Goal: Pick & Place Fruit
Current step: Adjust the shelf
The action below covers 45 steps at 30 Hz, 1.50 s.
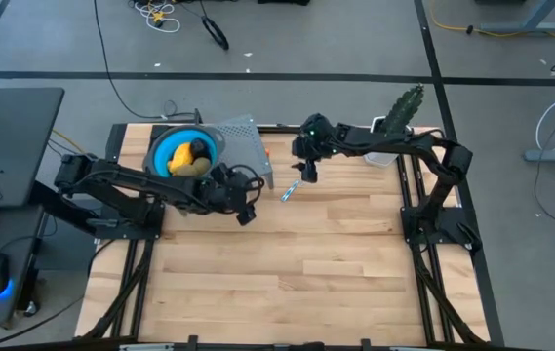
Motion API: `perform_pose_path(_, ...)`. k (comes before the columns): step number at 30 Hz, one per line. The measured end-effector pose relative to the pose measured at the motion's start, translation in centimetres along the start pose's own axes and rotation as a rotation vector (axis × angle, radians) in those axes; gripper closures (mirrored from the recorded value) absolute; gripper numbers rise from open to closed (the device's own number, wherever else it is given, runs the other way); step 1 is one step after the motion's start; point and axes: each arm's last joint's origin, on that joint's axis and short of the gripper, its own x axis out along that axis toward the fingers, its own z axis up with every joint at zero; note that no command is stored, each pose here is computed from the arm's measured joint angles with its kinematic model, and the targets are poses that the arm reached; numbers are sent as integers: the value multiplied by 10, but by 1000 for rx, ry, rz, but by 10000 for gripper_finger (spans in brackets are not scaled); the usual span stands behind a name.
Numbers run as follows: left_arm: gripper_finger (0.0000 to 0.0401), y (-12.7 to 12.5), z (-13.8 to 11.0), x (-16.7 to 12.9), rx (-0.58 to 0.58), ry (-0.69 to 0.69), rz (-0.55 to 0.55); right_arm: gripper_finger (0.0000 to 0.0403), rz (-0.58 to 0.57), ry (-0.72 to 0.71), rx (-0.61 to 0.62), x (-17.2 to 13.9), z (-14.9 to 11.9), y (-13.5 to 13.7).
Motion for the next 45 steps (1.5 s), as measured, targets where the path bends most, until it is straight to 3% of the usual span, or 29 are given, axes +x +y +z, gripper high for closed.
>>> perform_pose_path(6, 51, 0, 0, 0, 2, -2, -2, 174, 50, 83, 74, 8, -20, 14)
perform_pose_path(12, 51, 0, 1, 0, -1, -5, -4, 174, -79, -68, 116, 16, -20, 13)
perform_pose_path(19, 51, 0, 0, 0, 2, 7, -15, 174, -24, -116, 122, 13, -16, 15)
perform_pose_path(27, 51, -5, 3, -4, 49, -24, -42, 174, -35, -235, 63, -12, 8, 27)
perform_pose_path(33, 51, -15, 23, -24, 54, -118, -31, 174, -14, -344, 194, -15, 15, 20)
perform_pose_path(37, 51, -25, 25, -39, 101, -189, 35, 174, 93, -334, 219, -14, 12, 22)
perform_pose_path(45, 51, -36, 22, -51, 138, -232, 59, 174, 117, -215, 168, 0, -13, 40)
